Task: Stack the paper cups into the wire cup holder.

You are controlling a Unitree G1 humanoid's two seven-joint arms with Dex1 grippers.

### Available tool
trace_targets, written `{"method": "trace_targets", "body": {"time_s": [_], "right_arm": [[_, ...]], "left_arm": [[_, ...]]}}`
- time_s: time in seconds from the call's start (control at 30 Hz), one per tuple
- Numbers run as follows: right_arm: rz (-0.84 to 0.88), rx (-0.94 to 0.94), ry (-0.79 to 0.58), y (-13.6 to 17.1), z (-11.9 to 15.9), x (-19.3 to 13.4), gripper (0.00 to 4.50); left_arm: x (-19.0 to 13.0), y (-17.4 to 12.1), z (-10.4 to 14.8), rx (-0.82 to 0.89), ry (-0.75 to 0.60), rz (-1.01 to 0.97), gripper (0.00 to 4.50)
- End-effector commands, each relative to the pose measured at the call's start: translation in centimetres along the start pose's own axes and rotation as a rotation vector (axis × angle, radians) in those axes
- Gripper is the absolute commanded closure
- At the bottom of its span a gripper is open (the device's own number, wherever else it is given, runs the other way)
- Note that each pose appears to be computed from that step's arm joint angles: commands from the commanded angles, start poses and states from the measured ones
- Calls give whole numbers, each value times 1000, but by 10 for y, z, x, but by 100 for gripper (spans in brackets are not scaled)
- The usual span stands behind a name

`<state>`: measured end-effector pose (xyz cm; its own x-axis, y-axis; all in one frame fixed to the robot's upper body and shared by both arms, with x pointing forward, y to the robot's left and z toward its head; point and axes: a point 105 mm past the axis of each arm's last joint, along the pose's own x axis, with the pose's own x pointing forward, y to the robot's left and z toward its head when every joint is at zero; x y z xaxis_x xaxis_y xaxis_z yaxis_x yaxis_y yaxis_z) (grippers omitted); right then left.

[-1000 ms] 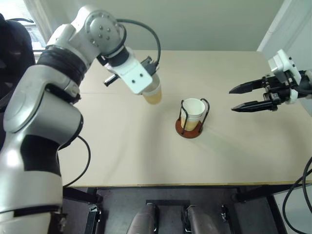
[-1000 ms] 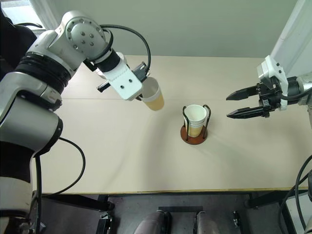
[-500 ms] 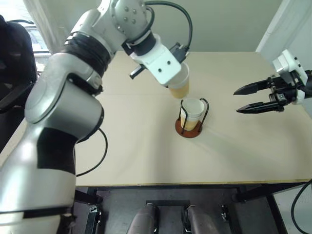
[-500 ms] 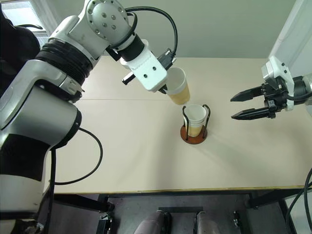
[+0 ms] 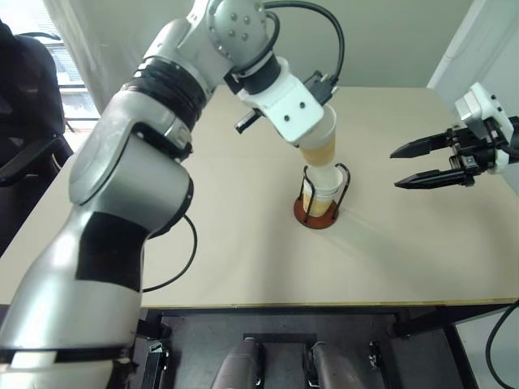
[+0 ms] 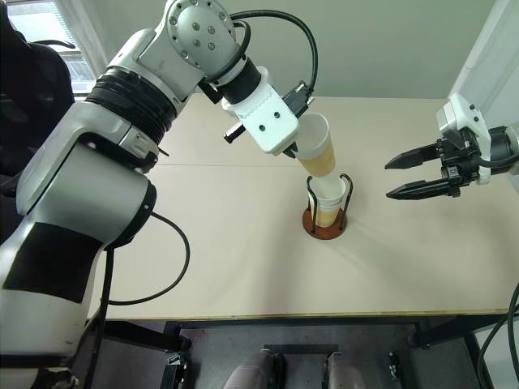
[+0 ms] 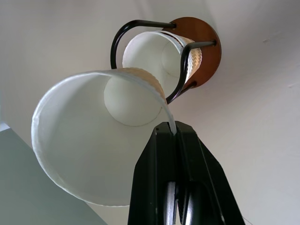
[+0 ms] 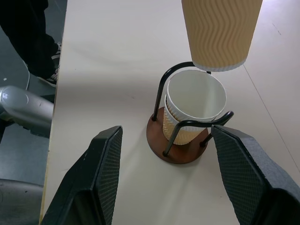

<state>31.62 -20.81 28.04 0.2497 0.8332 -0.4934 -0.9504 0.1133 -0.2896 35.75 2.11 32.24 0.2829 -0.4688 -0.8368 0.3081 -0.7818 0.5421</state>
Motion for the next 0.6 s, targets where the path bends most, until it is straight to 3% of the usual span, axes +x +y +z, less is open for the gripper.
{"method": "trace_targets", "body": {"time_s": [0.03,0.6], "right_arm": [[-16,-47,-2,0,11,-7,146],[-18,-45,0,0,9,-7,146]], "left_arm": [[0,2,5,14,-19,-5,448],[15,-1,9,5,-60,-28,448]]}}
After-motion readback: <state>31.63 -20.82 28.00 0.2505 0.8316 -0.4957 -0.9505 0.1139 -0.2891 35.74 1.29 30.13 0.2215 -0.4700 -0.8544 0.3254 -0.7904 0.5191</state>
